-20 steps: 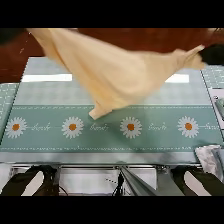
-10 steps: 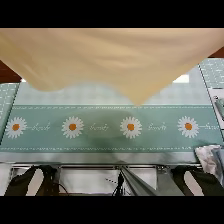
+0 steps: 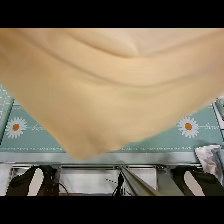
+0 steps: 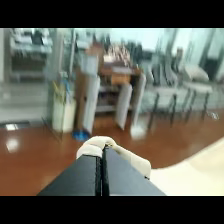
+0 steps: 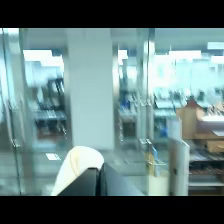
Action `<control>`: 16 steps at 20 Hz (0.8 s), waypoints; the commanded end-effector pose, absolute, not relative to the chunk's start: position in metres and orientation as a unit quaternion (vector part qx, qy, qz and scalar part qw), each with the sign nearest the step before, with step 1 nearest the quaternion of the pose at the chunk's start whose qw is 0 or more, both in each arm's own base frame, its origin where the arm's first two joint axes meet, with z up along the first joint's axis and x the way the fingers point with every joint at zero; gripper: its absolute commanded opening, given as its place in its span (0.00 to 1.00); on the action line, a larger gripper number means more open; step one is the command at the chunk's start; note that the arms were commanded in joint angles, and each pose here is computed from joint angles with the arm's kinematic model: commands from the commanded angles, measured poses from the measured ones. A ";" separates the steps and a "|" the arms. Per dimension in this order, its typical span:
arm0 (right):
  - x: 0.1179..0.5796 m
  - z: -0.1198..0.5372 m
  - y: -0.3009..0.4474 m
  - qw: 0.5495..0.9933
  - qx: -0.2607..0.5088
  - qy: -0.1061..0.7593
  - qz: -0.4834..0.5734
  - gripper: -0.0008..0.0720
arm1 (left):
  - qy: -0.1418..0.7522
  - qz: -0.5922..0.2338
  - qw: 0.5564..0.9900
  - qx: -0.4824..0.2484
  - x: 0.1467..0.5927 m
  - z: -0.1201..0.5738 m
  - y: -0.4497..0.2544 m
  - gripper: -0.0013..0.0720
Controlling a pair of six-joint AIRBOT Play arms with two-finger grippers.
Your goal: Fold the shirts.
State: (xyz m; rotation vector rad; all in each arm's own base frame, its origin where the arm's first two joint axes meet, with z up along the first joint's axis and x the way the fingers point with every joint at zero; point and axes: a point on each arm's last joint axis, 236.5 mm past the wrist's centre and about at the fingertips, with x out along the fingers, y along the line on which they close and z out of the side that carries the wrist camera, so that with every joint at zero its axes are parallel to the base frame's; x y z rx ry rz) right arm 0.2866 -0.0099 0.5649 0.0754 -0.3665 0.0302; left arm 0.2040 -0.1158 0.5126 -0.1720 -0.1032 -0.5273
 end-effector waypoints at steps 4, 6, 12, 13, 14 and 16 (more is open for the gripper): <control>0.423 0.494 -0.008 0.970 0.209 -0.085 0.088 0.04 | 0.189 -0.323 0.918 -0.128 0.224 0.366 -0.129 0.05; 0.473 0.437 0.007 0.954 0.271 -0.002 0.126 0.04 | 0.251 -0.326 0.893 -0.181 0.239 0.311 -0.126 0.05; 0.547 0.285 0.130 0.905 0.294 0.196 0.237 0.04 | 0.381 -0.337 0.826 -0.241 0.248 0.142 -0.137 0.05; 0.553 0.265 0.148 0.899 0.291 0.216 0.245 0.04 | 0.396 -0.326 0.825 -0.239 0.248 0.115 -0.135 0.05; 0.558 0.245 0.159 0.894 0.290 0.235 0.249 0.04 | 0.414 -0.307 0.823 -0.240 0.247 0.089 -0.131 0.05; 0.568 0.210 0.163 0.891 0.279 0.265 0.241 0.04 | 0.442 -0.278 0.817 -0.245 0.242 0.052 -0.125 0.05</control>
